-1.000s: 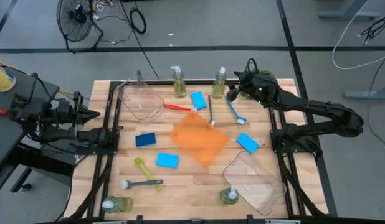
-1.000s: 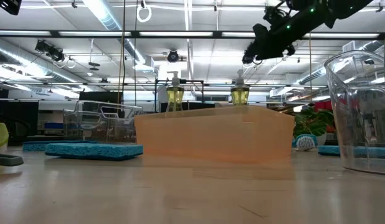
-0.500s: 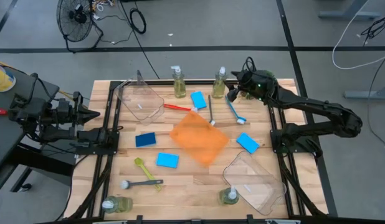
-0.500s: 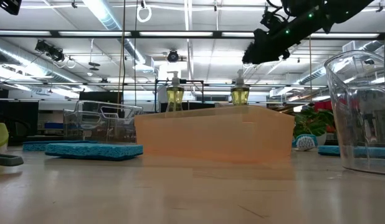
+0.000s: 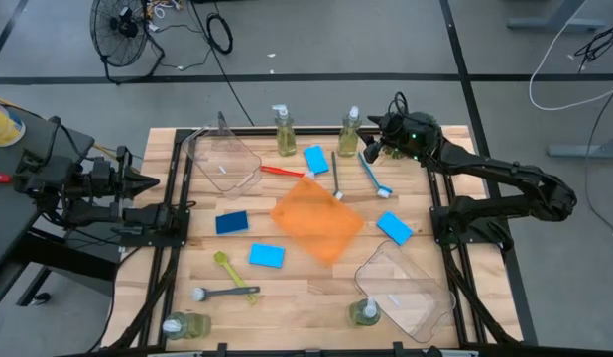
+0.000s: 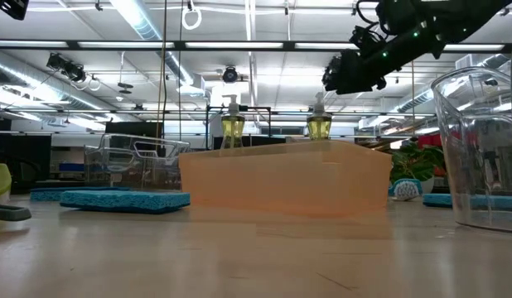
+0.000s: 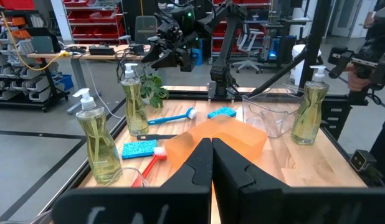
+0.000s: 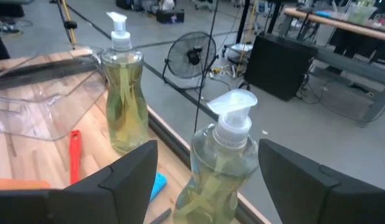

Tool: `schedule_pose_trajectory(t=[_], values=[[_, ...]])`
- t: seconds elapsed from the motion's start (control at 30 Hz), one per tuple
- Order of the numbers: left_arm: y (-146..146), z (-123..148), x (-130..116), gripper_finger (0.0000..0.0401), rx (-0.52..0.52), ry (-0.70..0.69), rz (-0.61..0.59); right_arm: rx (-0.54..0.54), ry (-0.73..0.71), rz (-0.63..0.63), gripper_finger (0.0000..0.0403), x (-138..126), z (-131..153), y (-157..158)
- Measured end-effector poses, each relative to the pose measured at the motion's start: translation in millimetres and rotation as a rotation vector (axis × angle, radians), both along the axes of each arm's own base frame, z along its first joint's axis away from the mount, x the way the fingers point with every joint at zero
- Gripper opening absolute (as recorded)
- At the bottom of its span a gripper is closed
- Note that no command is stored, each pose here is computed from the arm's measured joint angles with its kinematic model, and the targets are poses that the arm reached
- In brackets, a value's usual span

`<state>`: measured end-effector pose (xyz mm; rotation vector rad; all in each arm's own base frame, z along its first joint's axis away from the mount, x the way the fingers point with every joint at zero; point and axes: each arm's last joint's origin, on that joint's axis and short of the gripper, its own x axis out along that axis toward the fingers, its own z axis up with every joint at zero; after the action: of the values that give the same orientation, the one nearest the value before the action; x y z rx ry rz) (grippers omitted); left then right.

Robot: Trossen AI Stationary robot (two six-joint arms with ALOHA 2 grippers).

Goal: Pick & Place Kitchen Sink Supplies
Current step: Put the yellow dish soap into the orange bin

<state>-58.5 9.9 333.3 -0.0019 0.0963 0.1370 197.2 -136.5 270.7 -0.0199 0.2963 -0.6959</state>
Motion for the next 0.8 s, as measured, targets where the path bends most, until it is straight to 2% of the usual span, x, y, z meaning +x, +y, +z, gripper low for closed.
schedule_pose_trajectory(t=[0.3,0.8], values=[[0.0,0.0,0.0,0.0003,0.0,0.0,0.0,0.03,-0.055,-0.038,0.0279,6.6,-11.6,-11.7],[0.0,0.0,0.0,0.0003,0.0,0.0,0.0,0.006,-0.083,-0.073,0.0279,12.8,-21.6,-30.9]])
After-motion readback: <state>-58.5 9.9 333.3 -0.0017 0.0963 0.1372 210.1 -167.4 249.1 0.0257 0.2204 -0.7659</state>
